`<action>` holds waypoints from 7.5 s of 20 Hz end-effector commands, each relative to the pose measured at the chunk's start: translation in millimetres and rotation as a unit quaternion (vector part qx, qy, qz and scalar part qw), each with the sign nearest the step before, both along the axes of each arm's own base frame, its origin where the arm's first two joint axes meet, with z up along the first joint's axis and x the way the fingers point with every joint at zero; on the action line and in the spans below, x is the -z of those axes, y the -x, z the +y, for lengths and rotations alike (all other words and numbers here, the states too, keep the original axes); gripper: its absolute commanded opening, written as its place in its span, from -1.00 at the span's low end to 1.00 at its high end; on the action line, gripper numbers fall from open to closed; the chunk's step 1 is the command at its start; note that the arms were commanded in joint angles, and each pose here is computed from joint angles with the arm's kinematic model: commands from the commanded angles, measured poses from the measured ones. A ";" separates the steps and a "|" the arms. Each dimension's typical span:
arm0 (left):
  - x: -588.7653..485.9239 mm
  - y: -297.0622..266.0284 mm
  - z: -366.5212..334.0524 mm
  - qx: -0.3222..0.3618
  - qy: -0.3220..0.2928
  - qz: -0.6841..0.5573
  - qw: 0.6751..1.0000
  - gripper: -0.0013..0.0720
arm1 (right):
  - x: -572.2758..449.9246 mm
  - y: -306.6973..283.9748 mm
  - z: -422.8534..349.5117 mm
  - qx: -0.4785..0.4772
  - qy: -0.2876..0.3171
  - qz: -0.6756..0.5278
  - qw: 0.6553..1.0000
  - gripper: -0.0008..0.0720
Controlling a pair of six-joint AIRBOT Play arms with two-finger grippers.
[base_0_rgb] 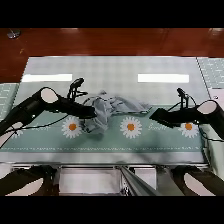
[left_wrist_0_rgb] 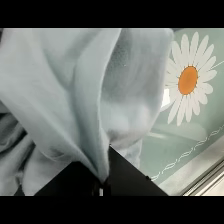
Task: Fold the shirts.
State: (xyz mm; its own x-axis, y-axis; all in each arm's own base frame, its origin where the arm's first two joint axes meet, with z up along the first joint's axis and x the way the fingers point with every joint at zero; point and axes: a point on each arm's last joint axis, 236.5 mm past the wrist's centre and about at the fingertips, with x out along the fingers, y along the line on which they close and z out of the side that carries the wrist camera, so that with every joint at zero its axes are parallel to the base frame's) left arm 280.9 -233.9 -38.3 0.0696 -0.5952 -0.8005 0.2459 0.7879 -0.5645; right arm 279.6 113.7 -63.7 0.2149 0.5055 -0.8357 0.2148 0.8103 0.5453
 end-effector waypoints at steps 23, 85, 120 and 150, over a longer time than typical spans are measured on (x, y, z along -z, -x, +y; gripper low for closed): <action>-146.0 -81.7 33.5 -0.055 0.060 -0.146 0.986 -0.90 | -132.6 -181.8 79.3 -0.042 -0.104 -0.160 0.981 -0.91; 39.4 57.1 158.3 -0.335 0.115 0.155 0.922 0.95 | -17.8 -30.8 -159.6 0.189 -0.049 -0.027 0.980 0.73; 41.1 18.2 87.0 -0.281 0.137 0.045 0.949 -0.91 | 1.5 -51.5 -151.5 -0.031 -0.016 -0.045 0.998 0.73; -257.7 -104.8 107.7 -0.186 0.216 -0.296 0.912 -0.91 | -273.8 -157.0 -91.6 -0.028 0.026 -0.349 0.937 -0.91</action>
